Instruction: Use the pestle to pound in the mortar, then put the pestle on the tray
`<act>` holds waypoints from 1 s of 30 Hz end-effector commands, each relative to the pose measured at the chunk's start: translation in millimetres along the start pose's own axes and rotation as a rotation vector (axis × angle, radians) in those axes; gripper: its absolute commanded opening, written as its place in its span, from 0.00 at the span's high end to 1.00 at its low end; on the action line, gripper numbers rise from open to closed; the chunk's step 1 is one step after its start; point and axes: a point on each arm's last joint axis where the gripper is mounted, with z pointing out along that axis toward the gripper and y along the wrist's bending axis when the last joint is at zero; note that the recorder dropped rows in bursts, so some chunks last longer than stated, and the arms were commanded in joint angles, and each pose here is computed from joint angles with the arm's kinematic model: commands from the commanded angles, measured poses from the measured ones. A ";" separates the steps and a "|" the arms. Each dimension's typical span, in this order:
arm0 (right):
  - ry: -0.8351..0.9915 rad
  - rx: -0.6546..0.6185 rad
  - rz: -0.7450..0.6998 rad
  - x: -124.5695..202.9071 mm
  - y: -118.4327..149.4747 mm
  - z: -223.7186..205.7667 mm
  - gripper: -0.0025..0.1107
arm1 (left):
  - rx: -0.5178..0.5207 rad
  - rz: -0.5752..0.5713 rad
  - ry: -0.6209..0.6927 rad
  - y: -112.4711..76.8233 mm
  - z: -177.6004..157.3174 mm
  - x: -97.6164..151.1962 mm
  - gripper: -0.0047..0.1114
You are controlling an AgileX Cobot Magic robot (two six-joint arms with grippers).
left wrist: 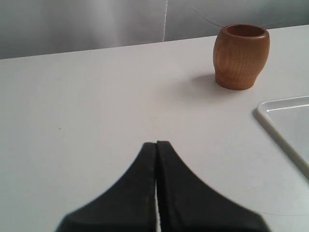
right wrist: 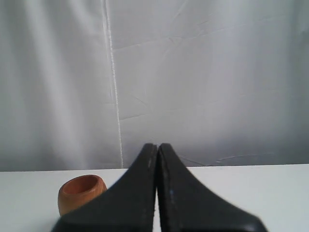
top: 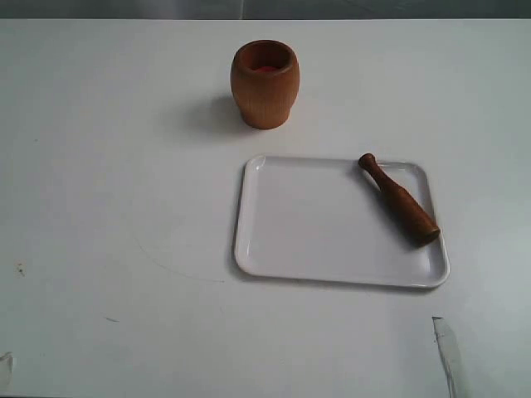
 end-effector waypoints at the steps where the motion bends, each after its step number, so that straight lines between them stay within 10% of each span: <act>1: 0.000 0.018 0.019 1.9 -1.7 -0.1 0.98 | 0.008 -0.012 -0.007 -0.6 0.0 -0.4 0.96; 30: 0.116 0.179 -0.278 55.8 -24.8 -2.5 0.98 | 0.008 -0.012 -0.007 -0.6 0.0 -0.4 0.96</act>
